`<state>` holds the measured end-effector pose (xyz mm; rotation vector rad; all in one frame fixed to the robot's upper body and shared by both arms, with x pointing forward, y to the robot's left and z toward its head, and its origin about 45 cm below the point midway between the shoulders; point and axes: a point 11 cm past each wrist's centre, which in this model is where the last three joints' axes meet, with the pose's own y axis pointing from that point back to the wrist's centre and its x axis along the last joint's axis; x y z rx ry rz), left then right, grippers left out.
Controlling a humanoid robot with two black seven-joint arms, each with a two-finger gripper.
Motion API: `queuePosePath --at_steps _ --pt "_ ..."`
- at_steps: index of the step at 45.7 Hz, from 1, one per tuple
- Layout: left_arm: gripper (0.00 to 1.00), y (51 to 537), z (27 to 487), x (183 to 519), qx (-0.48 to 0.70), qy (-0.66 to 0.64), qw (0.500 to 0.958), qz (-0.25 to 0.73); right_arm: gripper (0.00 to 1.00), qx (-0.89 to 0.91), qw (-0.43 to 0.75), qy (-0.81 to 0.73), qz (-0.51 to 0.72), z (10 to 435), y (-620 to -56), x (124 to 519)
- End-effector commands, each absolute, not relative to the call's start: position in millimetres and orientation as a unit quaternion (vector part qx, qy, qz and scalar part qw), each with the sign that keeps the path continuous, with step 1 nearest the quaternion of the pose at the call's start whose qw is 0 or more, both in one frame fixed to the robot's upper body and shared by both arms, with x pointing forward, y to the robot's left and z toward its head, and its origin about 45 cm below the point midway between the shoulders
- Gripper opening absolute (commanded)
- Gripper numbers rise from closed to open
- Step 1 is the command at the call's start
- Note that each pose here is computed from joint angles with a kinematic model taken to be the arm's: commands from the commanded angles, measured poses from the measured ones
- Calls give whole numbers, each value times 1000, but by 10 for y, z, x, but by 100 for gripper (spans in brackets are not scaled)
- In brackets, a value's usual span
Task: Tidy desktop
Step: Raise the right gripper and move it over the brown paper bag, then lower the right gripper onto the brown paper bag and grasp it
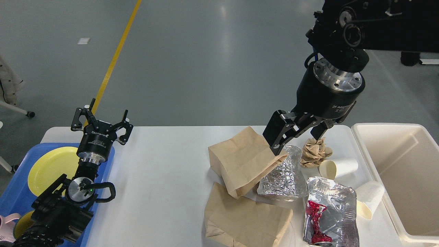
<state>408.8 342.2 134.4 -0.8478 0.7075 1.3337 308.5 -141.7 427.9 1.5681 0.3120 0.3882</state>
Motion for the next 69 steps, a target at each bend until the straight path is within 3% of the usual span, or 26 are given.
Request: queuePosePath --at_steps 1,14,28,39,56,69 --pt "97 3422 1345 4088 -373 311 648 587 100 713 671 118 166 4376 -1396 3050" --pt "97 3422 1345 4088 -373 311 648 587 100 808 588 7 43 4206 -1355 3148" --pt "97 3424 1340 4086 -373 311 648 587 100 758 623 -187 -50 2890 -1654 3435" --pt "97 3422 1345 4088 -373 311 648 587 98 729 648 -212 -65 2350 -1713 3447" --pt "97 3419 1343 4087 -373 311 648 586 99 728 598 -306 -136 1828 -1452 3420" --pt "97 3427 1334 4081 -373 312 647 588 98 742 581 -316 -115 1795 -1036 3362"
